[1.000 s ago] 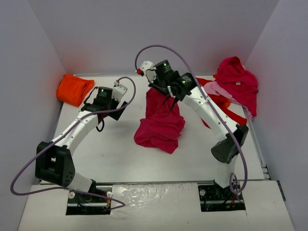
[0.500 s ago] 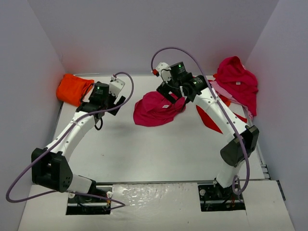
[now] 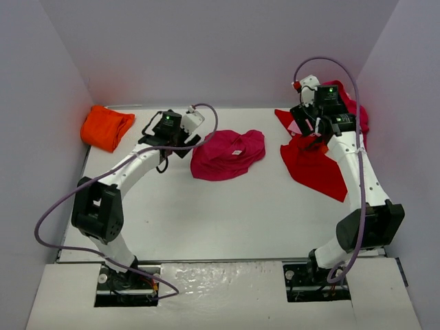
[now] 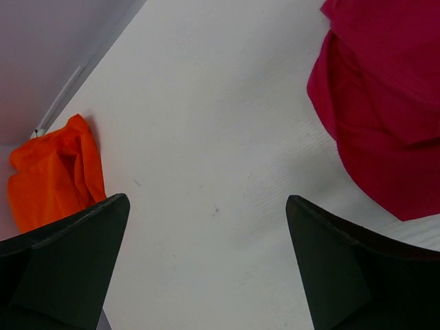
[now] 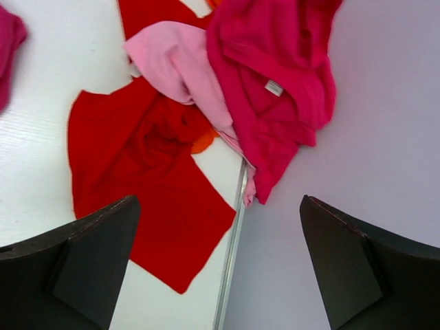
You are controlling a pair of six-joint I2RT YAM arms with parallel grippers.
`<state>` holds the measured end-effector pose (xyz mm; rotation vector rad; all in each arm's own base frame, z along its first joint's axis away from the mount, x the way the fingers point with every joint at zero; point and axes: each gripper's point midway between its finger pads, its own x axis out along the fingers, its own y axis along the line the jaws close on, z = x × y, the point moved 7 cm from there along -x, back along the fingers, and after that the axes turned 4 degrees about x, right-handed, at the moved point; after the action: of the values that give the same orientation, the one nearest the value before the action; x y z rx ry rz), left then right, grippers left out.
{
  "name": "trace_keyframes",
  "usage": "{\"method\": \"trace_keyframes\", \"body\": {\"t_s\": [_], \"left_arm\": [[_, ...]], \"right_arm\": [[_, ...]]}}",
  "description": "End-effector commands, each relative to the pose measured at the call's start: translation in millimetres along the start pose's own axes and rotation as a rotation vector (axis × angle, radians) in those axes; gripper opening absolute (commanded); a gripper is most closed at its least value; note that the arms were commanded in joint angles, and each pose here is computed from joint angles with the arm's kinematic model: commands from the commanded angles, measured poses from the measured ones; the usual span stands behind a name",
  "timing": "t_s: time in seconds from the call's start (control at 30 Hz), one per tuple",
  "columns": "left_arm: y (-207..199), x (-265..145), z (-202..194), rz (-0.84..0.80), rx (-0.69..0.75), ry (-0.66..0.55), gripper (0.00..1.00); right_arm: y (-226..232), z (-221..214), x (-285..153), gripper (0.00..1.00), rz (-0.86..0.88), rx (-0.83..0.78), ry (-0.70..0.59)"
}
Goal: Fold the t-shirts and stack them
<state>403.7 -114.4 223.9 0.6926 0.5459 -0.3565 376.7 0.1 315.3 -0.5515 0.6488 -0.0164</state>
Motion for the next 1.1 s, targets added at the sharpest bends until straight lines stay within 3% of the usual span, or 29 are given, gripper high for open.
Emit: {"method": "trace_keyframes", "body": {"t_s": [0.0, 0.37, 0.93, 0.97, 1.0, 1.07], "left_arm": [[-25, -2, 33, 0.014, 0.191, -0.106, 0.97], [-93, 27, 33, -0.131, 0.398, -0.098, 0.97], [-115, 69, 67, -0.174, 0.379, -0.070, 0.93], [-114, 68, 70, -0.174, 0.380, -0.076, 0.85], [-114, 66, 74, -0.175, 0.380, -0.086, 0.70], [-113, 63, 78, -0.185, 0.370, -0.085, 0.29]], "right_arm": [[-24, 9, -25, 1.00, -0.088, 0.075, -0.111], [-19, -13, -24, 1.00, -0.092, 0.104, -0.065], [-10, -32, -25, 1.00, -0.079, 0.098, -0.028], [-8, -33, -23, 1.00, -0.076, 0.098, -0.022], [-7, -35, -22, 1.00, -0.073, 0.097, -0.017], [-6, -36, -22, 1.00, -0.070, 0.097, -0.013]]}}
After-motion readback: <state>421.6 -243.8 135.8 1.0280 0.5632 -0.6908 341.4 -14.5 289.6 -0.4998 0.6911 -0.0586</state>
